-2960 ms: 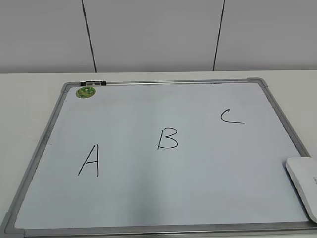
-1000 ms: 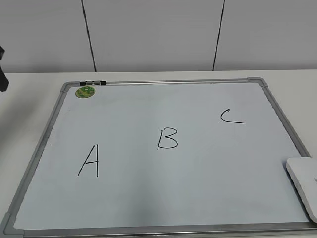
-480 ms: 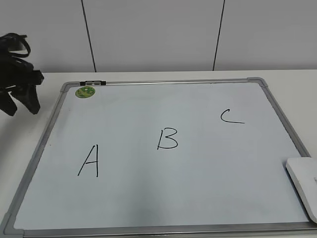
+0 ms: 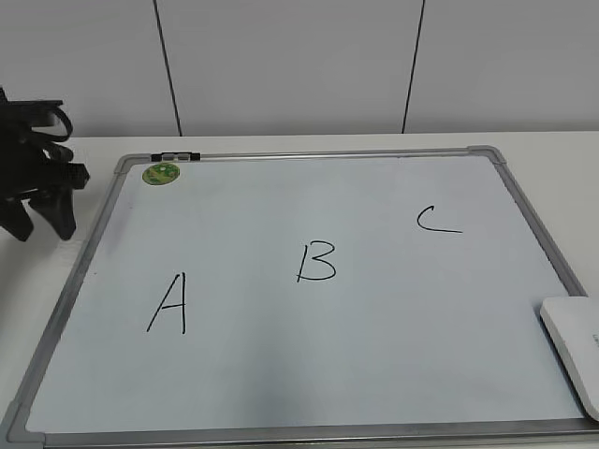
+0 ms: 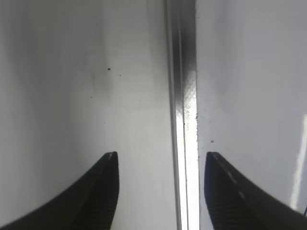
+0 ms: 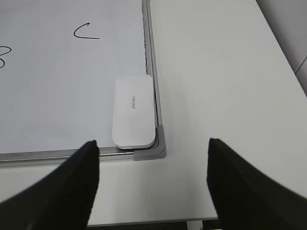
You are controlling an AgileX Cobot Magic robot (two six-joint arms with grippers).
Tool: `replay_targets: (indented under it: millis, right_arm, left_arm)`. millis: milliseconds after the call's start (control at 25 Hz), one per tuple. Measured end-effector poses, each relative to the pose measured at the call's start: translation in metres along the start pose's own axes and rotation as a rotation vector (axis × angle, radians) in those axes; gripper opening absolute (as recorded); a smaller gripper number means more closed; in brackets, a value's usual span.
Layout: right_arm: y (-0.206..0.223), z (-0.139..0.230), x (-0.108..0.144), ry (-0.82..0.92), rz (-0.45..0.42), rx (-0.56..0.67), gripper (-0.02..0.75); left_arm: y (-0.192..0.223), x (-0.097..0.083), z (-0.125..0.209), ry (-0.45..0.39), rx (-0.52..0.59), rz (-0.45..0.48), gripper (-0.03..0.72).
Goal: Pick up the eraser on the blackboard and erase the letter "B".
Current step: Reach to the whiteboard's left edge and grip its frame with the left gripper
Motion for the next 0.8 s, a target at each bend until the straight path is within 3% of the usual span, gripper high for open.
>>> replay_targets:
  millis: [800]
  right_arm:
    - [0.000, 0.000, 0.000, 0.000, 0.000, 0.000, 0.520]
  left_arm:
    - [0.055, 0.003, 0.003, -0.008, 0.111, 0.016, 0.405]
Point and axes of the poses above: a point on each arm's last joint axis where the gripper is mounted, y pointing out along that axis toward the gripper, x along the wrist's bending axis when the last joint is at zero, z = x × y, the point moved 4 cm from there along y, pointing out along that axis toward the gripper, and after that the axes turned 12 degrees about y, right-handed, at the moved point
